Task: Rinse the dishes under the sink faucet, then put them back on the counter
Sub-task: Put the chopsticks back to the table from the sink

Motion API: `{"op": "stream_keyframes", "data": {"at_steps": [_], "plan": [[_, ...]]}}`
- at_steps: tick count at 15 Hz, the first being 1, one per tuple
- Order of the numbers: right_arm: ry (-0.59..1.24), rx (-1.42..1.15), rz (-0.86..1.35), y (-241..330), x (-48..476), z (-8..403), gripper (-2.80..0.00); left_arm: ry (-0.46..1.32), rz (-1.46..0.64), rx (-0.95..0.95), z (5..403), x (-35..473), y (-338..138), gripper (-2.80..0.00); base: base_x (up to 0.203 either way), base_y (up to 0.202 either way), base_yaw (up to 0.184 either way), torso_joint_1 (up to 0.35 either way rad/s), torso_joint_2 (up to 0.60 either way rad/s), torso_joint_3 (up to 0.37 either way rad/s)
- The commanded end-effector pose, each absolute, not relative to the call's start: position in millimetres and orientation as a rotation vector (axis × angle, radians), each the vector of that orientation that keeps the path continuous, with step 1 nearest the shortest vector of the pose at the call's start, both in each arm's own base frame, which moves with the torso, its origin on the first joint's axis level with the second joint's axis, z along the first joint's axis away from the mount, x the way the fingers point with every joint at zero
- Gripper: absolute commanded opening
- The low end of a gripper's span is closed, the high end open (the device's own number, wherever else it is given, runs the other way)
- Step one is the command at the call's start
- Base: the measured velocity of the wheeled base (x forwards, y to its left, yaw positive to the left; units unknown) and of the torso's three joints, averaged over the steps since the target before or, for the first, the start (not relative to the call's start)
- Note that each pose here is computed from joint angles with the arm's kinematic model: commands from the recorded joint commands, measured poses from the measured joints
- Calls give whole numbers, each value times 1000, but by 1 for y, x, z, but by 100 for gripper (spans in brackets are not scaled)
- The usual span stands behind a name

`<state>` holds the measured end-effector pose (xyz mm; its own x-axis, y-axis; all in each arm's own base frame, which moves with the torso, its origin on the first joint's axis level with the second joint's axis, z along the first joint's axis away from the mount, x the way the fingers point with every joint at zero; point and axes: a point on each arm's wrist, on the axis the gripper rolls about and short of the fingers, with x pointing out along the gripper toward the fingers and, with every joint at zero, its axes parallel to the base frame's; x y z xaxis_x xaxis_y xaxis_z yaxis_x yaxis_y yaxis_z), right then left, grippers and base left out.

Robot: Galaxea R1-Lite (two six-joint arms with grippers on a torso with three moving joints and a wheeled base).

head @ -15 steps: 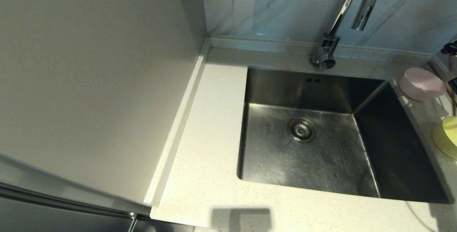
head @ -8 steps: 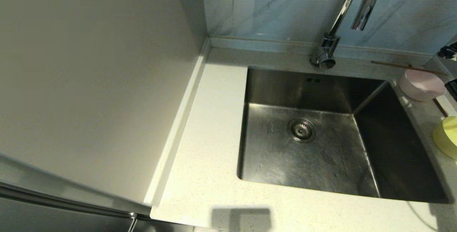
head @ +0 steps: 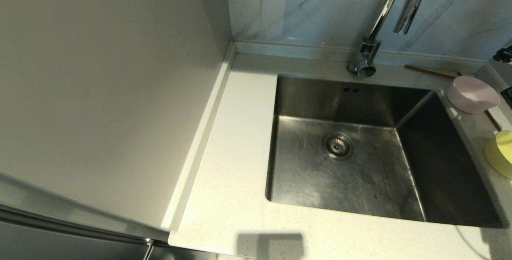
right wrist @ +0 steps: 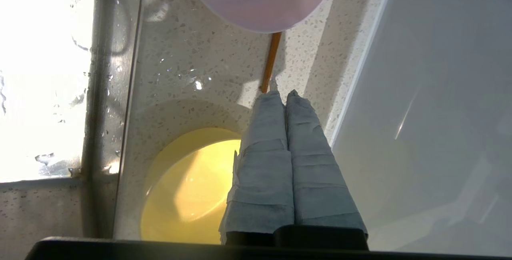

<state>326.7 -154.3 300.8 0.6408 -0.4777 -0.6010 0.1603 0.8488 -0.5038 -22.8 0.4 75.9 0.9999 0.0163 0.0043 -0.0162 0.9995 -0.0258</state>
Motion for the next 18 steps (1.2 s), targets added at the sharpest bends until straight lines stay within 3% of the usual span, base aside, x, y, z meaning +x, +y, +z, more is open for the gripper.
{"op": "stream_keyframes", "data": {"at_steps": [1,5,10,14,18], "plan": [[787,-434,-380,-152,322,306,-280,-8,17,-26,76,-23,0,-280,0,0,0,0,0,0],[580,-199,-313,-134,307,335,-280,-8,17,-26,76,-23,0,-280,0,0,0,0,0,0],[251,120,-120,-91,255,398,-280,-8,17,-26,76,-23,0,-280,0,0,0,0,0,0],[130,92,-2,-48,211,429,-280,-8,17,-26,76,-23,0,-280,0,0,0,0,0,0],[108,-98,-170,-41,175,434,-280,-8,17,-26,76,-23,0,-280,0,0,0,0,0,0]]}}
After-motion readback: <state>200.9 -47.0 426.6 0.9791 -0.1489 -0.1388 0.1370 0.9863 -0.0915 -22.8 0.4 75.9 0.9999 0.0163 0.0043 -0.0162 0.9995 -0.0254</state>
